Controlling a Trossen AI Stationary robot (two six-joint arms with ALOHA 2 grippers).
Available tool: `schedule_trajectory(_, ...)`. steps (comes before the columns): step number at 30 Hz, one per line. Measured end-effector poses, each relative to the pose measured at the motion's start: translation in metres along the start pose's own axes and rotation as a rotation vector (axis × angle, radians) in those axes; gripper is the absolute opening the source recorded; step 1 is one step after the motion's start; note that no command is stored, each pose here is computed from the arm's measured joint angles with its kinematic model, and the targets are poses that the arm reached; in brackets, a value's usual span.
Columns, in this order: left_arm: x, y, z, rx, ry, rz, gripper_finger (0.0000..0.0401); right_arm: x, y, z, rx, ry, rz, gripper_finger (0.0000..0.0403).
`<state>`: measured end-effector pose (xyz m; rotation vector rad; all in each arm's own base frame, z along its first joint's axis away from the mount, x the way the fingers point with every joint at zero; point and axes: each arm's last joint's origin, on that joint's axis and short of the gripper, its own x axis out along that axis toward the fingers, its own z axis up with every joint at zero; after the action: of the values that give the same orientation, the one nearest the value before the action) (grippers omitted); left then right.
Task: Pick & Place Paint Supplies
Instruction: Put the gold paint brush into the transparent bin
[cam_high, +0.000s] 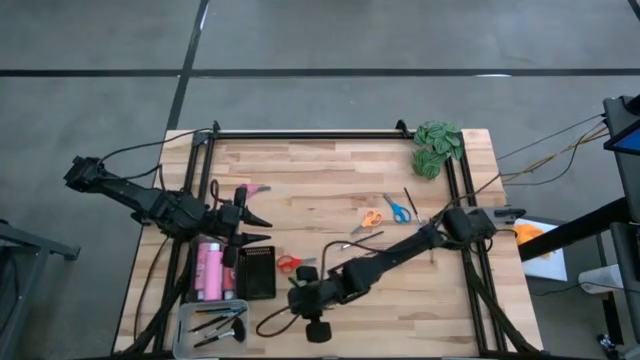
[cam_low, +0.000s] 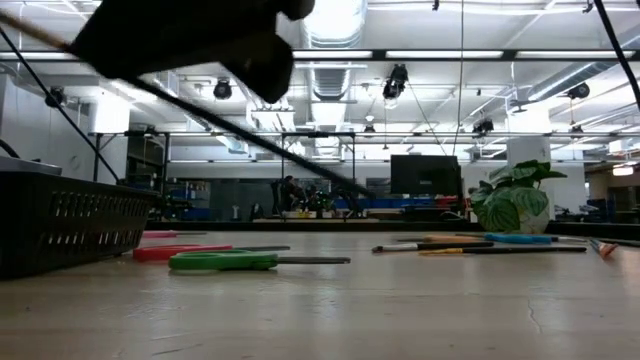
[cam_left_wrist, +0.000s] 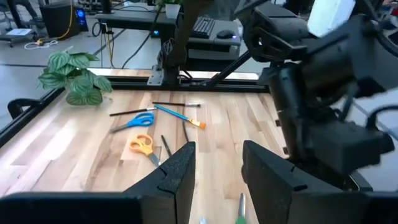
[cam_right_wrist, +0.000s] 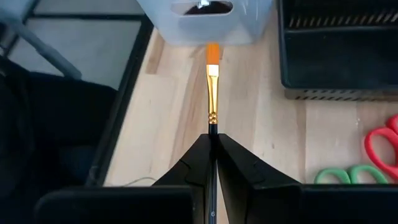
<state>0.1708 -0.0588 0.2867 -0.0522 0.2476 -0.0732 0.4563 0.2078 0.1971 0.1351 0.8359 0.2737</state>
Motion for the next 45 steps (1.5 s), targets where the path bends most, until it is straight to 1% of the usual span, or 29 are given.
schedule_trajectory(5, 0.000, 0.000, 0.000, 0.000, 0.002, 0.001, 0.0134, 0.017, -0.001, 0.010, -0.022, 0.071, -0.022, 0.0019)
schedule_trajectory(9, 0.000, 0.000, 0.000, 0.001, 0.002, 0.000, 0.0134, 0.029, -0.002, 0.017, -0.024, 0.131, 0.025, 0.0019)
schedule_trajectory(12, 0.000, 0.000, 0.000, 0.001, 0.005, 0.001, 0.0134, 0.035, -0.001, 0.019, -0.022, 0.177, 0.037, 0.0019)
schedule_trajectory(14, 0.000, 0.000, -0.001, 0.003, 0.009, 0.001, 0.0134, 0.039, -0.001, 0.022, -0.030, 0.181, 0.055, 0.0019)
schedule_trajectory(18, 0.000, 0.000, -0.002, 0.004, 0.019, 0.002, 0.0134, 0.047, -0.003, 0.022, -0.040, 0.199, 0.091, 0.0019)
schedule_trajectory(24, 0.000, 0.000, -0.002, 0.003, 0.020, 0.002, 0.0134, 0.051, -0.014, 0.020, -0.011, 0.228, 0.118, 0.0019)
schedule_trajectory(36, 0.000, 0.000, -0.002, 0.003, 0.020, 0.002, 0.0134, 0.056, -0.021, 0.014, 0.025, 0.254, 0.110, 0.0019)
schedule_trajectory(45, 0.000, 0.000, -0.002, 0.003, 0.021, 0.002, 0.0134, 0.068, -0.023, 0.002, 0.066, 0.263, 0.181, 0.0019)
